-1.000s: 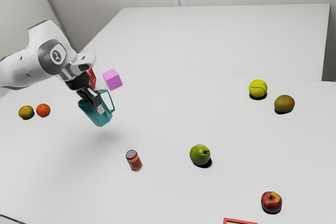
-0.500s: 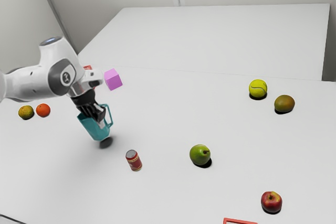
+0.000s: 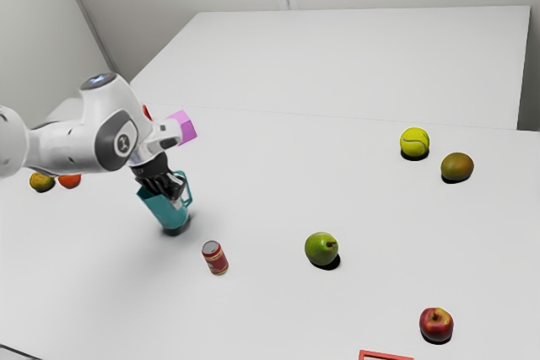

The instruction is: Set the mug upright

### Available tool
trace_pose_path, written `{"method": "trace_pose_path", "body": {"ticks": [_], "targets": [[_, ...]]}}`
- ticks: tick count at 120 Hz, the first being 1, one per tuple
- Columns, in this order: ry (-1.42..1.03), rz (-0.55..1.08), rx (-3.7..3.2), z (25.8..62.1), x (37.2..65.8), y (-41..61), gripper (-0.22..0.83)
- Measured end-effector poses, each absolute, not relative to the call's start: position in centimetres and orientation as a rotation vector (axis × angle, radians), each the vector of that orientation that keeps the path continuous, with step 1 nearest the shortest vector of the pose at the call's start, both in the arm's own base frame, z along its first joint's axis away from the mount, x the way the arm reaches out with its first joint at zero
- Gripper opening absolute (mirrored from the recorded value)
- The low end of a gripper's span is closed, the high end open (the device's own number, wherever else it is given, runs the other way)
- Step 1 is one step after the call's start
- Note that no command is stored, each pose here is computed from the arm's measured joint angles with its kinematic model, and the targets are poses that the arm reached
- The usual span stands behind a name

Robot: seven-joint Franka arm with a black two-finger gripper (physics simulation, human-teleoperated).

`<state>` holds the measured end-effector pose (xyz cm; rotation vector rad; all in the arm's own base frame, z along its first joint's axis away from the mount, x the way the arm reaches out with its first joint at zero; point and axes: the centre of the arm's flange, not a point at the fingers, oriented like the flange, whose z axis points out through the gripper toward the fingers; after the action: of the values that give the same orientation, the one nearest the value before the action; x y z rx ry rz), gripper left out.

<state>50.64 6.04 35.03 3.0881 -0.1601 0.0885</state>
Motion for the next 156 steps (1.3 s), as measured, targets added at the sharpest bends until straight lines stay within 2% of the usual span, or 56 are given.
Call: {"method": "trace_pose_path", "body": {"ticks": [60, 100, 127, 156], "targets": [[-0.102, 0.081, 3.088, 33.9, 51.0, 4.7, -0.17], [-0.096, 0.121, 3.084, 36.1, 50.9, 4.3, 0.11], [-0.093, 0.147, 3.083, 38.8, 51.0, 4.4, 0.41], [-0.113, 0.127, 3.067, 43.7, 52.6, 3.6, 0.53]]}}
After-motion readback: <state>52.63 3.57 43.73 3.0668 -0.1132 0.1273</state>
